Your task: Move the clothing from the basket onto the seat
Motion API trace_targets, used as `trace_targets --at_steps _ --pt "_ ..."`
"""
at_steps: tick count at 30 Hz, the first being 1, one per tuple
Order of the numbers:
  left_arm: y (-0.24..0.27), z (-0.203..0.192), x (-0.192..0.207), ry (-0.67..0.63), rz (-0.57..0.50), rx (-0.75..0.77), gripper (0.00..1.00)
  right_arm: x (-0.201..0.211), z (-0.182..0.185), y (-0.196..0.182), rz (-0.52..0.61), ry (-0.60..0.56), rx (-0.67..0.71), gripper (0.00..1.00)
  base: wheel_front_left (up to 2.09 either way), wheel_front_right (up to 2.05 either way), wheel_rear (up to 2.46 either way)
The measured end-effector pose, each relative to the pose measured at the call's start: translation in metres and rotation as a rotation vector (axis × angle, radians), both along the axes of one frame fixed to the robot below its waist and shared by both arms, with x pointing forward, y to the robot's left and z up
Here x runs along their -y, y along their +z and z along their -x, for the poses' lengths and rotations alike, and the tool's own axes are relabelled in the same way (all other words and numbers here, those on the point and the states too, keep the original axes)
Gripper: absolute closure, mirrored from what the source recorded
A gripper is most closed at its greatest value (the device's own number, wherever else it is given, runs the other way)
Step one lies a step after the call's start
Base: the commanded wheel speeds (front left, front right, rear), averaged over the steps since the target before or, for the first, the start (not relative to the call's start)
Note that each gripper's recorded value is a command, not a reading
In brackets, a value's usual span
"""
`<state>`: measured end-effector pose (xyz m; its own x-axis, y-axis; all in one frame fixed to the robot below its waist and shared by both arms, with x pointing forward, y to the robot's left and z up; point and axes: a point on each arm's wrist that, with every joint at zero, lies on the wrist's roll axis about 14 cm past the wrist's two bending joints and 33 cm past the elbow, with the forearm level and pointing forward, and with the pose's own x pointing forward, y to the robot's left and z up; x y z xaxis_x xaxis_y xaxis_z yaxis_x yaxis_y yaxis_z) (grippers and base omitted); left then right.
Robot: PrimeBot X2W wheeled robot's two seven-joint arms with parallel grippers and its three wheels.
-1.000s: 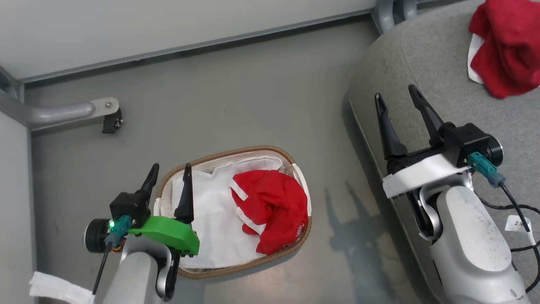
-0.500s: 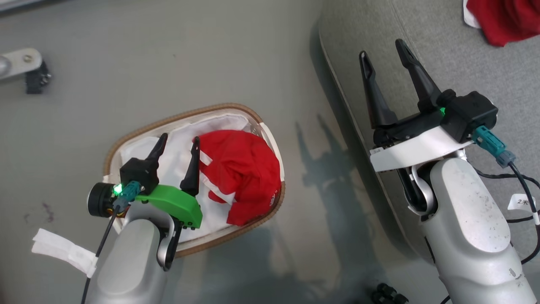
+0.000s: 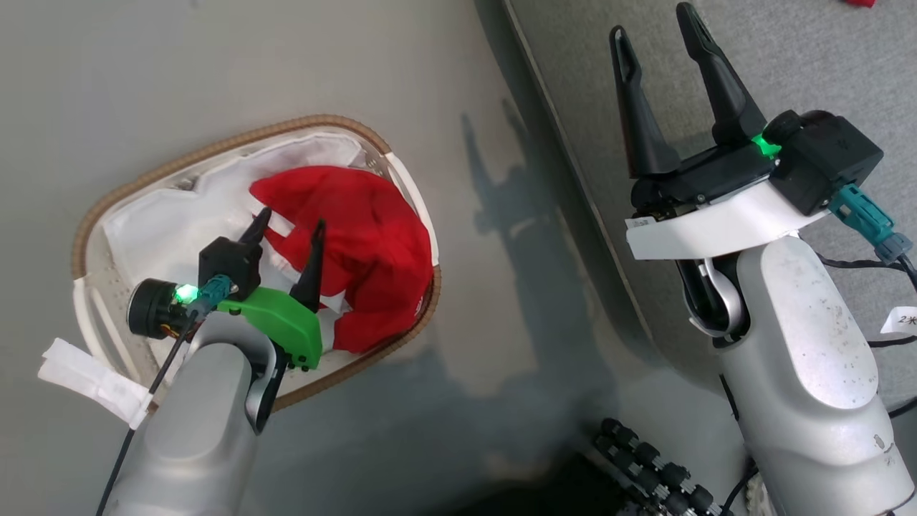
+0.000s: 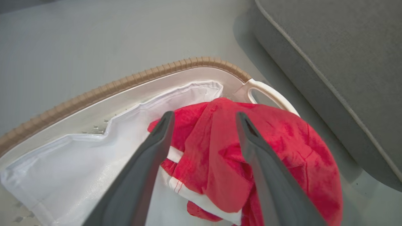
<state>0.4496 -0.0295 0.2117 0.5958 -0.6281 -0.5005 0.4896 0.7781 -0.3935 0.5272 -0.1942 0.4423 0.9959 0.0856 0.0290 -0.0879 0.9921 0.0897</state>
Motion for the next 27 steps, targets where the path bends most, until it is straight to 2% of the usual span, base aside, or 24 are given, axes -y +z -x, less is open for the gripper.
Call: trace_targets --at_steps 13,27 --pt "-0.066 0.036 0.014 -0.09 -0.035 -0.181 0.0 0.004 -0.004 -0.038 0.031 0.005 -0.073 0.0 0.0 0.0 0.0" --pt "-0.091 0.041 0.029 -0.19 -0.05 -0.202 0.0 0.004 -0.011 -0.06 0.043 0.009 -0.097 0.0 0.0 0.0 0.0"
